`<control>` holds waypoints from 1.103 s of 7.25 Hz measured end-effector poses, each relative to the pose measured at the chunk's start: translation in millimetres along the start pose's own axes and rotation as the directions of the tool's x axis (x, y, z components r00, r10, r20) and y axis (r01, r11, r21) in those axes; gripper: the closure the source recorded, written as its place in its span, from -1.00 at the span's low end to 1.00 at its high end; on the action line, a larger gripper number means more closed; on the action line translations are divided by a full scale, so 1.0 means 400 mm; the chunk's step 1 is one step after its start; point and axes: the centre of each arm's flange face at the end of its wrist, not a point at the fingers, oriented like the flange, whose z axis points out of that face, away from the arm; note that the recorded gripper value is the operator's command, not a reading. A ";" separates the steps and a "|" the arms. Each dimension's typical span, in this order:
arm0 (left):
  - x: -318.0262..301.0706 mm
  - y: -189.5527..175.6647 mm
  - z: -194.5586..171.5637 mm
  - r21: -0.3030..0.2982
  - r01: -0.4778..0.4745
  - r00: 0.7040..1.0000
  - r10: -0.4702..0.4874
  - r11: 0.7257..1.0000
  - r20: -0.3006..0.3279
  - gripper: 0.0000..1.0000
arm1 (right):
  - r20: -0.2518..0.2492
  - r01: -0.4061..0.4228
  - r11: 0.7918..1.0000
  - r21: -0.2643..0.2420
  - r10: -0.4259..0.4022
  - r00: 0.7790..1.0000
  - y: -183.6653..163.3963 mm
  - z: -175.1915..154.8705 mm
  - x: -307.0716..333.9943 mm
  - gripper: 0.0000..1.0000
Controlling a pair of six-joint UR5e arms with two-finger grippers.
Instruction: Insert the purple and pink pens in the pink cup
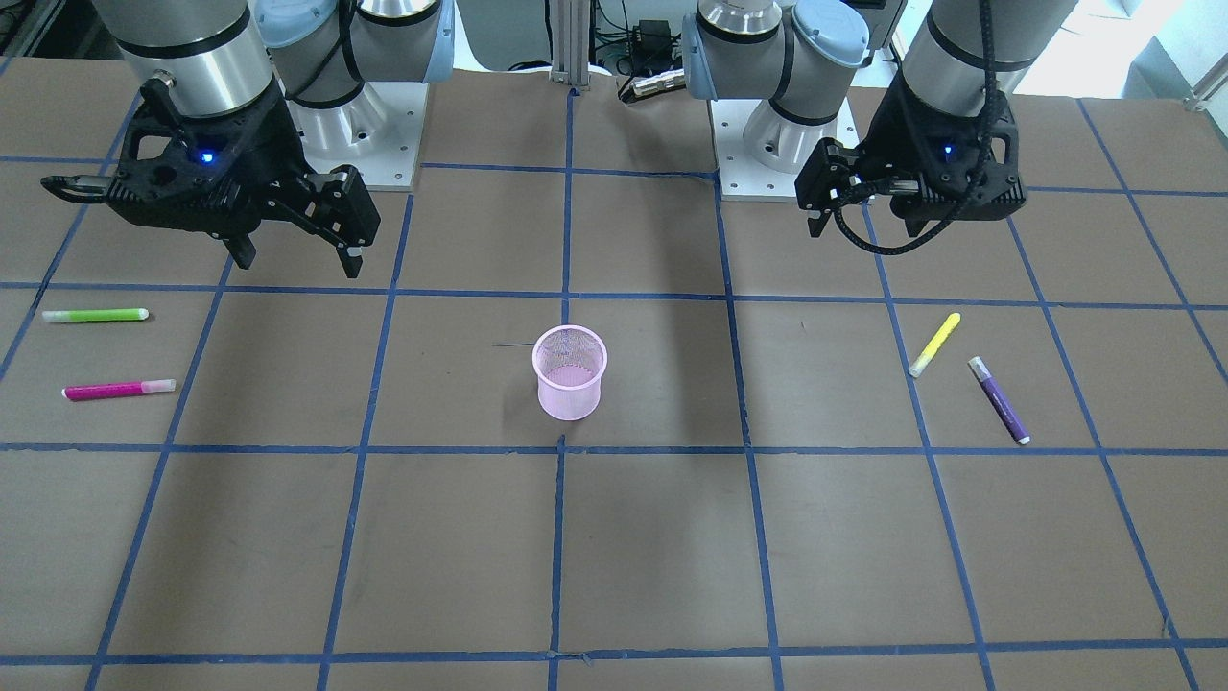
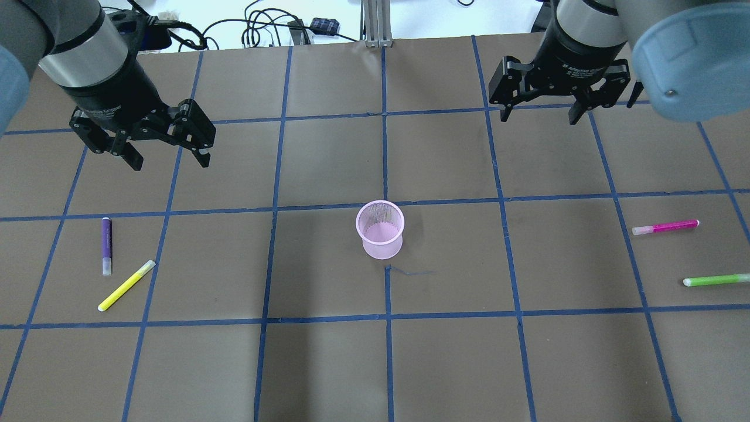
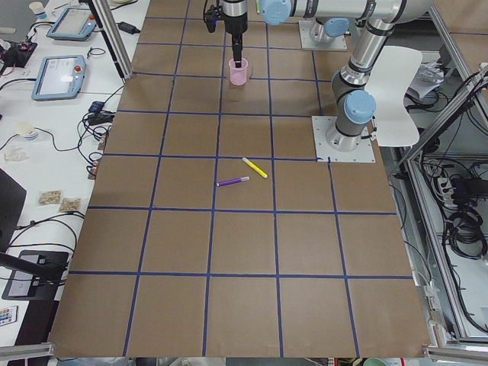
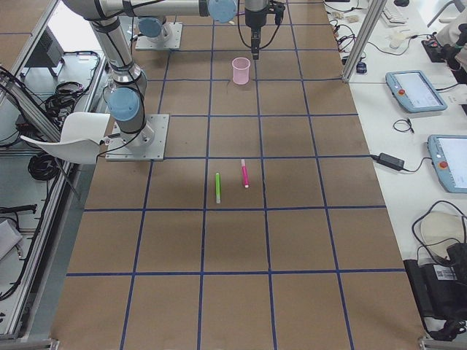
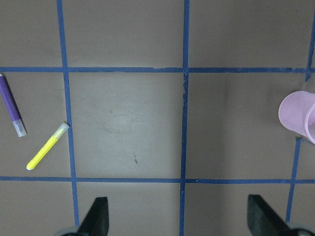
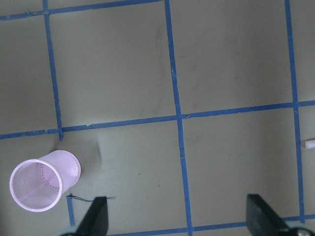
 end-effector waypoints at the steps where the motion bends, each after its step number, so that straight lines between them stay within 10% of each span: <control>1: 0.000 0.001 0.000 -0.001 0.000 1.000 0.000 1.000 0.002 -1.00 | 0.000 0.000 1.000 0.000 0.000 1.000 0.000 0.000 0.000 -1.00; 8: -0.006 0.007 -0.004 0.006 0.002 1.000 -0.002 1.000 0.008 -1.00 | -0.014 0.001 1.000 0.031 -0.001 1.000 0.018 -0.040 0.030 -1.00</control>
